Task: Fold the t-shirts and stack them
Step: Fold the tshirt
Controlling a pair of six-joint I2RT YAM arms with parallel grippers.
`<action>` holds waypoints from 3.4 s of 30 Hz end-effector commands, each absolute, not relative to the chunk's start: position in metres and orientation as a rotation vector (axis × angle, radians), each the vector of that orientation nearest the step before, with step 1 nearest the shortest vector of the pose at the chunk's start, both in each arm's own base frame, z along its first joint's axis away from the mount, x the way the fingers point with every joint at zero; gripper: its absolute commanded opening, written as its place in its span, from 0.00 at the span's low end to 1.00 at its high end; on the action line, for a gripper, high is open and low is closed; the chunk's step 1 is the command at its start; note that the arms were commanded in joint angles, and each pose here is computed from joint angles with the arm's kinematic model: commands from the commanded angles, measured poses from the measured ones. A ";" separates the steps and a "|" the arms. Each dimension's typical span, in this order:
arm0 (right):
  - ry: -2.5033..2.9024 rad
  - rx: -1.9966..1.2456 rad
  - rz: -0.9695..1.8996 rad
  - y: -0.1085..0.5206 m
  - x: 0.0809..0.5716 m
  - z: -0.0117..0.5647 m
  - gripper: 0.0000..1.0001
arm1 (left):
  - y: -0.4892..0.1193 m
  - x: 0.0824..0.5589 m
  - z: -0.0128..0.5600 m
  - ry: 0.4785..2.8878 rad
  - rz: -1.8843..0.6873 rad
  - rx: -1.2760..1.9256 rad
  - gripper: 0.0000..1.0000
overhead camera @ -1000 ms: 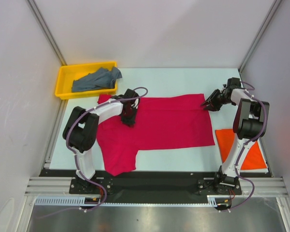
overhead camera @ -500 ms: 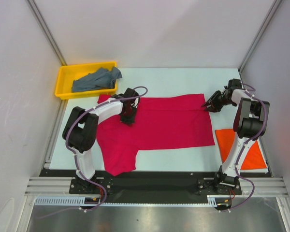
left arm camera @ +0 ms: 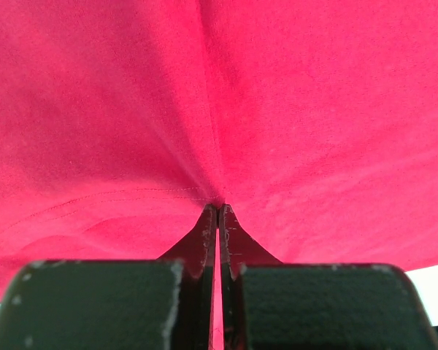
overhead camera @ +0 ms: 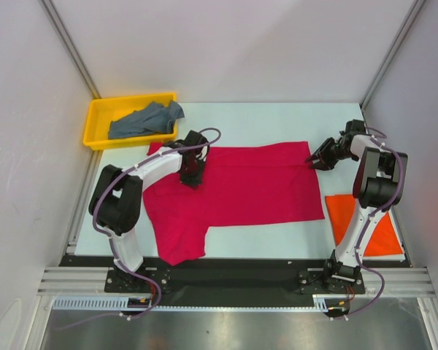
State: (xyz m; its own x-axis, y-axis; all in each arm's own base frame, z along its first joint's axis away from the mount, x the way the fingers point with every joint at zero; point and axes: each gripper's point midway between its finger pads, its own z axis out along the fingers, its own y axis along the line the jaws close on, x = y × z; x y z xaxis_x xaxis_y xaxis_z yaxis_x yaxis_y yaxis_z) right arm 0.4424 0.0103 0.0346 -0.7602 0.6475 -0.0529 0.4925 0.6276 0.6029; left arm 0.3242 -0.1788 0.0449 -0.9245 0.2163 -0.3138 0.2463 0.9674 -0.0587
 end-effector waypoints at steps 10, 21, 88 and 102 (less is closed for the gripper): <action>2.558 0.918 0.861 0.003 0.452 0.036 0.37 | -0.178 0.314 0.066 2.780 -0.165 0.335 0.00; 2.543 0.898 0.829 -0.002 0.457 0.048 0.00 | -0.172 0.304 0.055 2.793 -0.159 0.337 0.00; 2.718 -0.075 0.862 0.209 0.224 0.113 0.59 | -0.059 0.156 0.044 2.544 -0.288 -1.314 0.51; 2.565 0.313 0.956 0.123 0.258 0.141 0.59 | -0.033 0.134 -0.006 2.590 -0.018 -1.349 0.45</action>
State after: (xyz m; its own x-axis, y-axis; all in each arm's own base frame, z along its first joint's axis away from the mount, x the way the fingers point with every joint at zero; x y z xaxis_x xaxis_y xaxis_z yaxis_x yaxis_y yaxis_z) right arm 0.2530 0.1320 0.1205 -0.9140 0.3328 -0.2321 0.1145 0.7603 0.6394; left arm 0.1259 -0.0458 0.0085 -0.5815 -0.8041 -0.1234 -0.7928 0.5942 -0.1359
